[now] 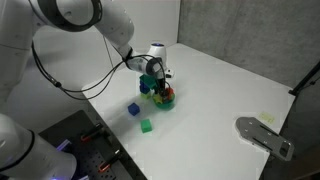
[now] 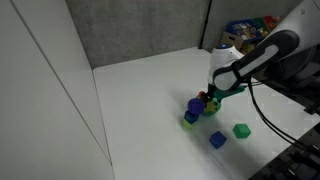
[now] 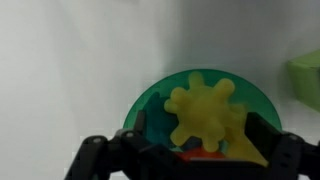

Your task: Remove the yellow object from the bowl

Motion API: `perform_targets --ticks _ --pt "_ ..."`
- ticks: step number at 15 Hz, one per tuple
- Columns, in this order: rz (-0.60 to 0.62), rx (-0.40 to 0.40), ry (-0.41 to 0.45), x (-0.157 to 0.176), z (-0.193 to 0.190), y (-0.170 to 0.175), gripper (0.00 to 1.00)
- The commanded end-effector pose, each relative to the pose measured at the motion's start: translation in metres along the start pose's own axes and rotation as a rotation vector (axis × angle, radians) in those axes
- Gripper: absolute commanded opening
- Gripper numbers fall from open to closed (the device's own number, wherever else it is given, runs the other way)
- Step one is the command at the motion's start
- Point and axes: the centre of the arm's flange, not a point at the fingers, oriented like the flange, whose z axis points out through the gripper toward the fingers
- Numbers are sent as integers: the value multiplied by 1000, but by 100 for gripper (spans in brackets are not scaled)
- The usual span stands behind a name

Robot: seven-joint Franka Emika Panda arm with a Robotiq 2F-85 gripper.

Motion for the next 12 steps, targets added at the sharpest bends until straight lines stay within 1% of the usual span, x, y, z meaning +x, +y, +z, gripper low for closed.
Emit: perform_targets --ticks 1,2,4,10,12 --pt "8 64 -29 5 6 -6 100" --pt "9 90 -35 4 6 -6 100" --pt "21 116 -38 3 6 -6 100" --pt "50 118 15 9 5 3 100" --pt "55 116 20 10 7 4 100"
